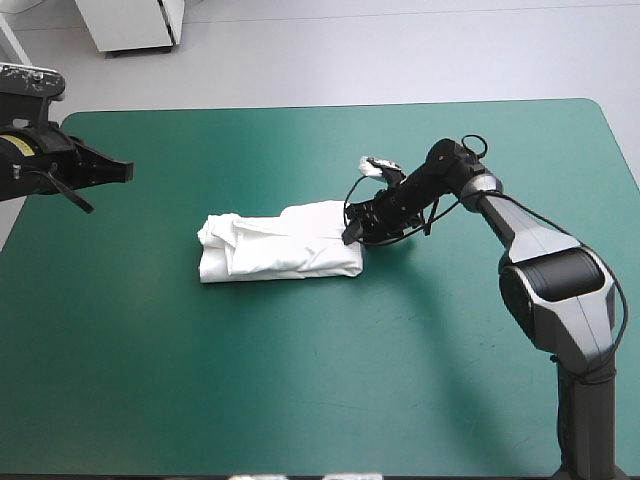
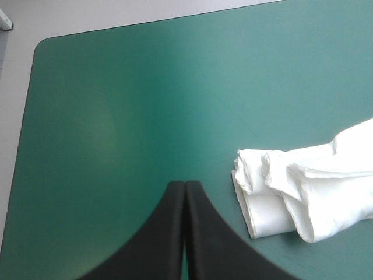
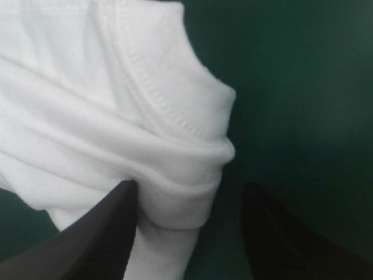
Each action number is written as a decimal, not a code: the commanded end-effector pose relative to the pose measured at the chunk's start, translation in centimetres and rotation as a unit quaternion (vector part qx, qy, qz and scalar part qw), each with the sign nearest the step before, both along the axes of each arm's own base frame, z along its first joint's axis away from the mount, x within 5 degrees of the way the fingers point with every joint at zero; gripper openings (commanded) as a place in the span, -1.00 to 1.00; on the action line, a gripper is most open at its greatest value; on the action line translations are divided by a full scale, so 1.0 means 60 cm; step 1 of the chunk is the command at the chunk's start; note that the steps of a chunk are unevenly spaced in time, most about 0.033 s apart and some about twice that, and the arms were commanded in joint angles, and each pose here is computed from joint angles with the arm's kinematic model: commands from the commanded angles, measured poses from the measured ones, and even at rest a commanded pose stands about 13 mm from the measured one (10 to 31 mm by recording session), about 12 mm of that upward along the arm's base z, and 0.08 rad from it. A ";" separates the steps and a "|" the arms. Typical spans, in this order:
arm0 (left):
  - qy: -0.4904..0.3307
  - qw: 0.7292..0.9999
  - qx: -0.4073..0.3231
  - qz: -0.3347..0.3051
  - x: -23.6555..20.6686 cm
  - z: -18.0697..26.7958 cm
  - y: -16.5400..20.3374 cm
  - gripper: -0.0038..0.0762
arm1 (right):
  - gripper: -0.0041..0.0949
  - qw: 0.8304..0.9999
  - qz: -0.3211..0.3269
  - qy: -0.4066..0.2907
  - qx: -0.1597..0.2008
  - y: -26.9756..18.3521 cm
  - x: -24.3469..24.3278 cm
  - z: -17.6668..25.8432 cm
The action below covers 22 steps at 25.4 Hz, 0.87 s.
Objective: Fold the cloth
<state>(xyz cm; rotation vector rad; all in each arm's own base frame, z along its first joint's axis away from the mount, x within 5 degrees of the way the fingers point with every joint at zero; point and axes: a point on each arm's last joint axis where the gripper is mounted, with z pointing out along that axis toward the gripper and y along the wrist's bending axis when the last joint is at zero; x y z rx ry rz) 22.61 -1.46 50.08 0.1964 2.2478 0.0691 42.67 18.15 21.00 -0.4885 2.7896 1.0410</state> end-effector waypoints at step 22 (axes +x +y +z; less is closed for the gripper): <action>-0.035 0.999 -0.027 -0.011 -0.017 0.021 -0.005 -0.93 | -0.93 0.984 -0.002 -0.057 -0.169 -0.101 0.007 0.041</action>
